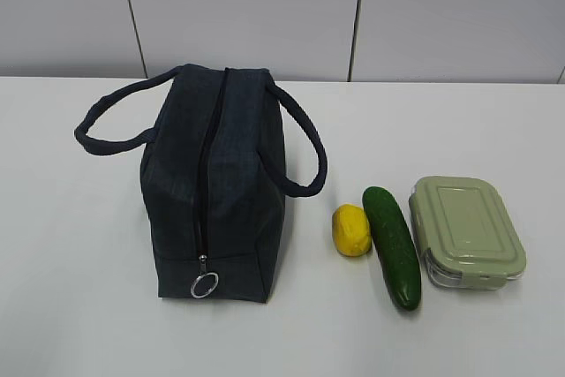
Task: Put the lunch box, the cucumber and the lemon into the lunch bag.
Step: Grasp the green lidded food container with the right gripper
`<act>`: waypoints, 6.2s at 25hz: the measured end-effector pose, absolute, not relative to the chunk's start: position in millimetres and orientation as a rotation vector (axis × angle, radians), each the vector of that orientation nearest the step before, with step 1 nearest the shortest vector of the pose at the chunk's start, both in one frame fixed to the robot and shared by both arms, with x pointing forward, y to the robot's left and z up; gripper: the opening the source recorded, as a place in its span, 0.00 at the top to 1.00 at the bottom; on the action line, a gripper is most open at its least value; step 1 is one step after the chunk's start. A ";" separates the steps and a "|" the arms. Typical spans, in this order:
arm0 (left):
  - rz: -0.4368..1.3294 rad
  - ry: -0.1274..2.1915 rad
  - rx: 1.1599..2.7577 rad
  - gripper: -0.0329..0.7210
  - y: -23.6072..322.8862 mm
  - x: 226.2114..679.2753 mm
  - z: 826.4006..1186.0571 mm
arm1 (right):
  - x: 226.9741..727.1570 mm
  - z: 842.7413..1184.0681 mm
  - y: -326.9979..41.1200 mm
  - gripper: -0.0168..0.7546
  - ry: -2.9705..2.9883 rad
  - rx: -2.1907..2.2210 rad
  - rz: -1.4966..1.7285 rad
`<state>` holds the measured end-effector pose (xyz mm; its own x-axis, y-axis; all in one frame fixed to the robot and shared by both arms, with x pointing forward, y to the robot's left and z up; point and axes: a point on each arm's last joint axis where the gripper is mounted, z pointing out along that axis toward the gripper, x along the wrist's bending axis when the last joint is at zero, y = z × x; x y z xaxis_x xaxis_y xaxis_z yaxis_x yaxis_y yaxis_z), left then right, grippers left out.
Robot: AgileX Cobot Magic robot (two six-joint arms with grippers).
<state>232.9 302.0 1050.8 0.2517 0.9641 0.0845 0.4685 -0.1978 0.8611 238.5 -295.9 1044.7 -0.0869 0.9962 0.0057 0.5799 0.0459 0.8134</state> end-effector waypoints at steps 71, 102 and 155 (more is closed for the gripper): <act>0.850 1.312 1.790 0.64 301.8 232.8 1050.8 | 538.9 992.5 -372.0 0.47 2.328 2.328 0.890; 0.834 1.332 1.769 0.64 301.6 232.8 1050.8 | 554.9 974.9 -379.4 0.30 2.314 2.229 1.205; 0.831 1.335 1.766 0.64 301.6 232.8 1050.8 | 570.6 903.9 -395.1 0.20 2.251 2.365 1.377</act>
<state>232.8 301.6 1050.8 0.2425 0.9686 0.0543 0.4757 -0.1675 0.8635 570.6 -395.1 903.9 -0.0650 0.6620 0.7467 0.9662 -0.1455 0.2130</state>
